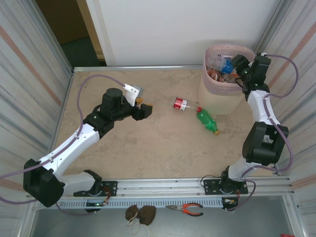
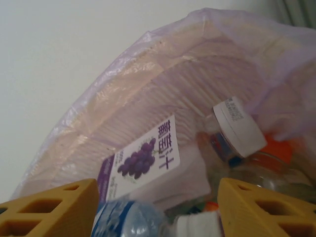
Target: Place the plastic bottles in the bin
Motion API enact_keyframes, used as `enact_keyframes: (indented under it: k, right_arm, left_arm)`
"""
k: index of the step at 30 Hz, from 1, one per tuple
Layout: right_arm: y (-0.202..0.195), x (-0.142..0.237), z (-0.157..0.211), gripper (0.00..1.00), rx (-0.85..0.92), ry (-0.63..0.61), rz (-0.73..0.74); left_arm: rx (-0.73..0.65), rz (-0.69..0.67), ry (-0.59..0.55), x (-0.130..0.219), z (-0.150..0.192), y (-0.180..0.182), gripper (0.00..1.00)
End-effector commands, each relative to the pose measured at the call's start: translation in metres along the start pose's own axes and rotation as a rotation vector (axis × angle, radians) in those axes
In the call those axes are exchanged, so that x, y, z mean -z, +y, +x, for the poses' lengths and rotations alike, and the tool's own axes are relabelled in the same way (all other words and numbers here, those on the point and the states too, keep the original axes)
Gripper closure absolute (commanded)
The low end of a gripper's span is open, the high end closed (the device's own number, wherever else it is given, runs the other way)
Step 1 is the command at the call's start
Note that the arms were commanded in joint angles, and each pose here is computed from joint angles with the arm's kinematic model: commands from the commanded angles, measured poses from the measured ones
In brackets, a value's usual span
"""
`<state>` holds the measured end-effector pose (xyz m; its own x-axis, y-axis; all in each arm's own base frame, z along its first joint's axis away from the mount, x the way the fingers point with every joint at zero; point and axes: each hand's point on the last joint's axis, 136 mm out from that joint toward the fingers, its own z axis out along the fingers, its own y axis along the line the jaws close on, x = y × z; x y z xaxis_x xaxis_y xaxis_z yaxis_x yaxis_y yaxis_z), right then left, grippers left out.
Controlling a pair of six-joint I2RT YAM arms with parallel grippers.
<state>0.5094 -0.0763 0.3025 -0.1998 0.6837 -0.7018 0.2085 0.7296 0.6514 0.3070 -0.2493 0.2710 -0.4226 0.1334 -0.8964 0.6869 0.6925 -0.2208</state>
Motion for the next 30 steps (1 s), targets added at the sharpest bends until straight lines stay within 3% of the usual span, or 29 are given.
enact_keyframes:
  k: [1,9,16,20,26,30]
  right_arm:
    - [0.014,0.032,-0.030,0.32,0.137,-0.061,0.044]
    - [0.059,0.046,-0.037,0.33,0.288,-0.048,-0.029]
    - [0.115,0.029,-0.003,0.41,0.449,0.092,-0.179]
    - [0.126,0.014,0.015,0.50,0.505,0.164,-0.207]
    - [0.113,-0.014,0.042,0.48,0.717,0.229,-0.087]
    - [0.076,-0.028,0.063,0.47,0.773,0.313,0.031]
  left_arm:
    - [0.005,0.006,-0.057,0.004,-0.020,-0.002,0.32]
    - [0.009,0.010,-0.067,0.005,-0.022,-0.002,0.32]
    - [0.006,0.011,-0.066,0.005,-0.023,-0.003,0.32]
    - [0.007,0.011,-0.063,0.006,-0.022,-0.003,0.32]
    - [0.006,0.003,-0.067,0.008,-0.022,-0.002,0.32]
    - [0.009,-0.002,-0.068,0.009,-0.020,-0.002,0.32]
